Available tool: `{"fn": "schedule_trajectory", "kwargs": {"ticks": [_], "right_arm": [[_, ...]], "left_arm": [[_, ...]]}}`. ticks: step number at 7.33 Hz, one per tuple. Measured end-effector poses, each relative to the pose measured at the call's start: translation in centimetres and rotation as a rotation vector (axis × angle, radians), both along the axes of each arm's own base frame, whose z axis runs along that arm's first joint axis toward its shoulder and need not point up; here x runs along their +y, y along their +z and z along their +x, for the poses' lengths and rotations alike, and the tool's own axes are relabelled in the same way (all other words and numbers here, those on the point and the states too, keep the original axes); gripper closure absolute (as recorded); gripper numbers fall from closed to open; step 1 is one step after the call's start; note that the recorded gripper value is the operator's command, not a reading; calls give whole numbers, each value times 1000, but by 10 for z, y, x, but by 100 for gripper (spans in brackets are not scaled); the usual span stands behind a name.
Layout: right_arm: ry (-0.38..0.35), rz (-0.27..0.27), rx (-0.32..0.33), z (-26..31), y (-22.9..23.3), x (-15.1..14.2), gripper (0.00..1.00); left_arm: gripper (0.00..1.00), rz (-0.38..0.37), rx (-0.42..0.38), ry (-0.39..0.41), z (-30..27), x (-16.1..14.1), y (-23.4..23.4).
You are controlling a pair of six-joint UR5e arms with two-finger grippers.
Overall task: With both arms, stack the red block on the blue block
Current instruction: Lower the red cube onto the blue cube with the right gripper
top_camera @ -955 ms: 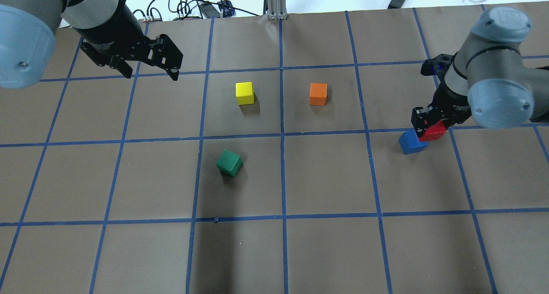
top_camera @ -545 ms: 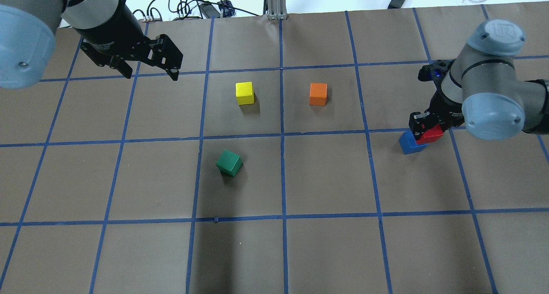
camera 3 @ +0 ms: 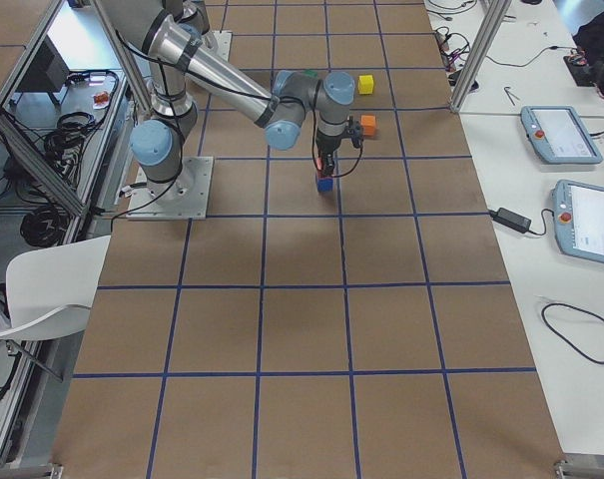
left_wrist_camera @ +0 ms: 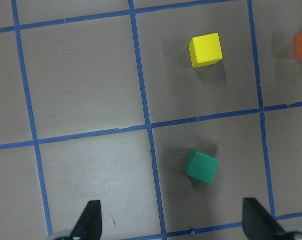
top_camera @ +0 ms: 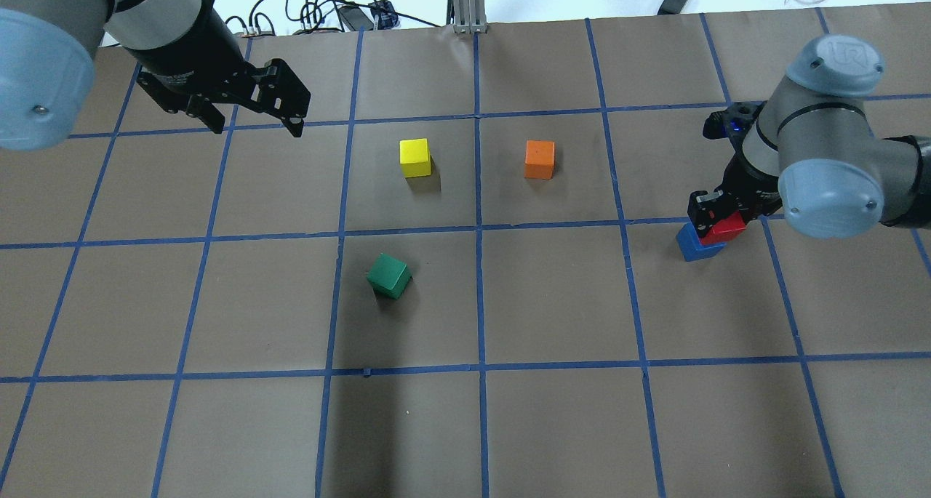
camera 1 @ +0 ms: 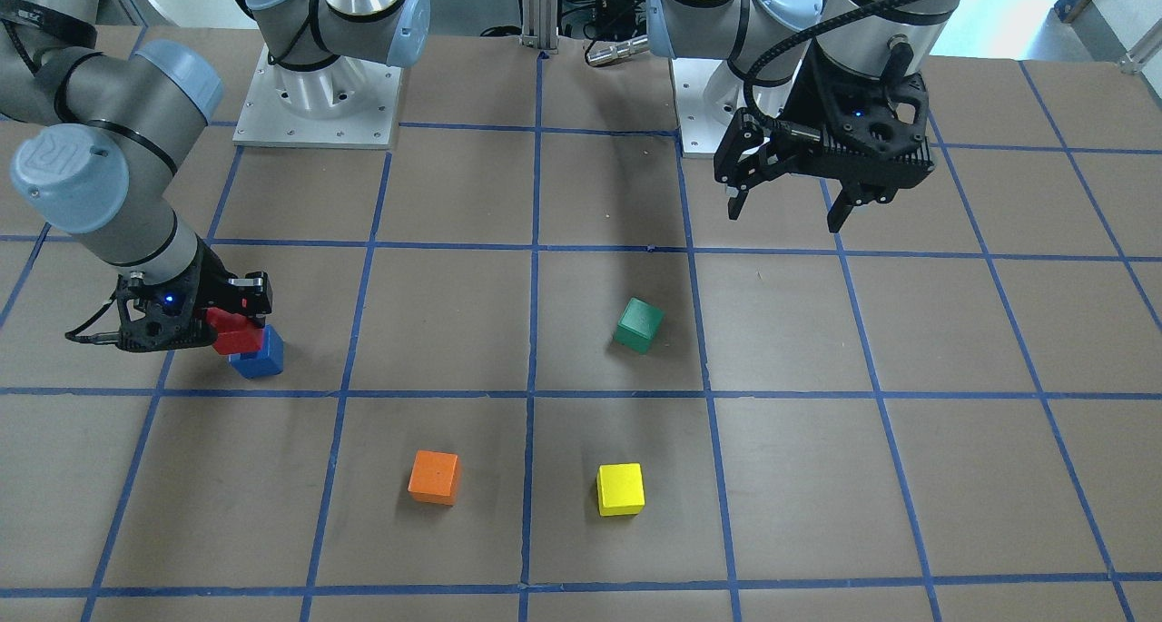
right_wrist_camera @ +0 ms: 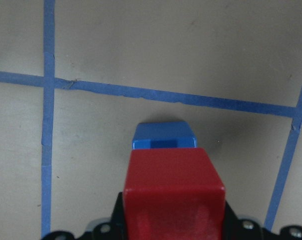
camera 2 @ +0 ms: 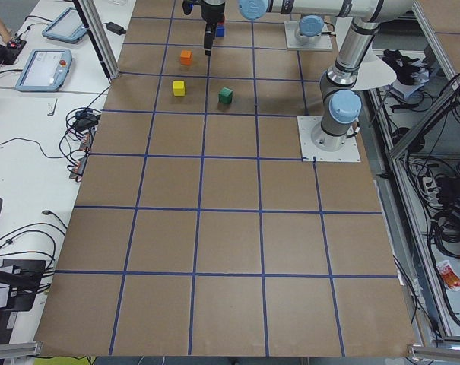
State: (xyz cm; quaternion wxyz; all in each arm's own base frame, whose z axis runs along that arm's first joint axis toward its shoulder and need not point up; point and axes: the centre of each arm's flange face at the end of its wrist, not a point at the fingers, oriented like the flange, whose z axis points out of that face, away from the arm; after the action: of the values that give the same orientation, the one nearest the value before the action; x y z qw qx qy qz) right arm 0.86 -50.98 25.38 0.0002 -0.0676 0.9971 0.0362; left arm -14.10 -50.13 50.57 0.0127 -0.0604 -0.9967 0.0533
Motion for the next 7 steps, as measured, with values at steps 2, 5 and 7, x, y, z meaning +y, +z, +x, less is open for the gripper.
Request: {"fn": "schedule_trajectory", "kwargs": {"ticks": [2,5,7], "right_arm": [[2,2,0,1,-4,0,100],[5,-5,2,1,-6,0,100],[31,-17,4,0,-6,-2,100]], "left_arm": [[0,-1,0,0,0,0,0],[0,-1,0,0,0,0,0],[0,-1,0,-1,0,0,0]]}}
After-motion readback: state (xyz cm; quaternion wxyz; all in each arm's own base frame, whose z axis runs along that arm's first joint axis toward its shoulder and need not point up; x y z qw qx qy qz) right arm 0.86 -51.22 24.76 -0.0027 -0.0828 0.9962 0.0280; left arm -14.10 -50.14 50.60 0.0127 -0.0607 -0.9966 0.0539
